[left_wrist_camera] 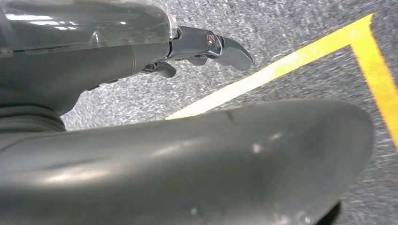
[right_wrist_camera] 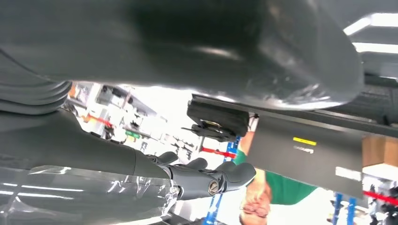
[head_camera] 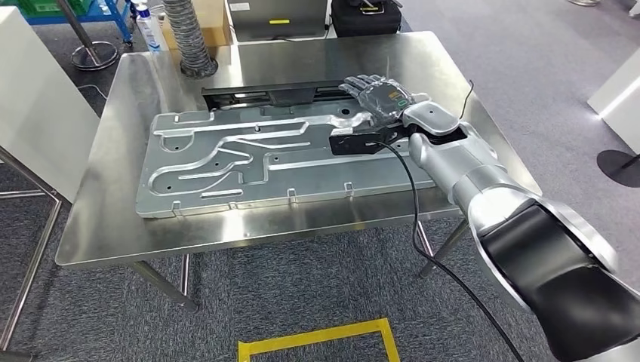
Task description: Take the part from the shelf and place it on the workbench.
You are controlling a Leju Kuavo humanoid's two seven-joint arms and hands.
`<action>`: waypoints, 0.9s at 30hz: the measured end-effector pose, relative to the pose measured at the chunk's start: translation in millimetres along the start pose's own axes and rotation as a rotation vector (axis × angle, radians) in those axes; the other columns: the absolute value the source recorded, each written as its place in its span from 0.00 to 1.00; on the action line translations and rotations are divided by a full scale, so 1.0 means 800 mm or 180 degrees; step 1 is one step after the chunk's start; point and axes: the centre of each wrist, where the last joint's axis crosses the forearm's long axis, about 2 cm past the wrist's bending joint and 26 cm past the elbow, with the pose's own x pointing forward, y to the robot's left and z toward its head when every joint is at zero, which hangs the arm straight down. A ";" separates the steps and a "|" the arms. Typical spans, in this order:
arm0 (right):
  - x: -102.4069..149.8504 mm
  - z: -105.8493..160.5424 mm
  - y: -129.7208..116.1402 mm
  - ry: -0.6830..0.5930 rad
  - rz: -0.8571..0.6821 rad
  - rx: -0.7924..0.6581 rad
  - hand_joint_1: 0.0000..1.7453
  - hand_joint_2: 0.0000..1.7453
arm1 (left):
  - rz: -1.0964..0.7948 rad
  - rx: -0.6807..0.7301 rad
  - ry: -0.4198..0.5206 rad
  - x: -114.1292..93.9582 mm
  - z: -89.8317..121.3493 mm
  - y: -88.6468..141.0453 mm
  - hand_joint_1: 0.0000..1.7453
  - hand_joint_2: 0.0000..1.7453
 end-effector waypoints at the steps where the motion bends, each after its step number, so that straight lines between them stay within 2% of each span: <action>1: 0.000 -0.001 -0.004 0.0006 -0.0038 -0.0039 0.00 0.00 | 0.0000 0.0006 -0.0001 0.000 0.000 0.000 0.00 0.00; 8: -0.010 -0.001 -0.017 0.0132 -0.0393 -0.0288 0.00 0.00 | 0.0008 0.0059 0.0019 -0.004 0.001 0.001 0.00 0.00; 18: -0.025 0.010 0.004 0.0455 -0.0806 -0.0484 0.00 0.00 | -0.0015 0.0079 0.0064 -0.012 0.001 0.004 0.00 0.00; 23: -0.016 0.029 0.072 0.0770 -0.1381 -0.0520 0.00 0.00 | 0.0000 0.0085 0.0187 -0.026 0.005 0.002 0.00 0.00; 27: 0.011 0.059 0.155 0.1128 -0.1977 -0.0420 0.00 0.00 | 0.0020 0.0099 0.0261 -0.034 0.007 0.001 0.00 0.00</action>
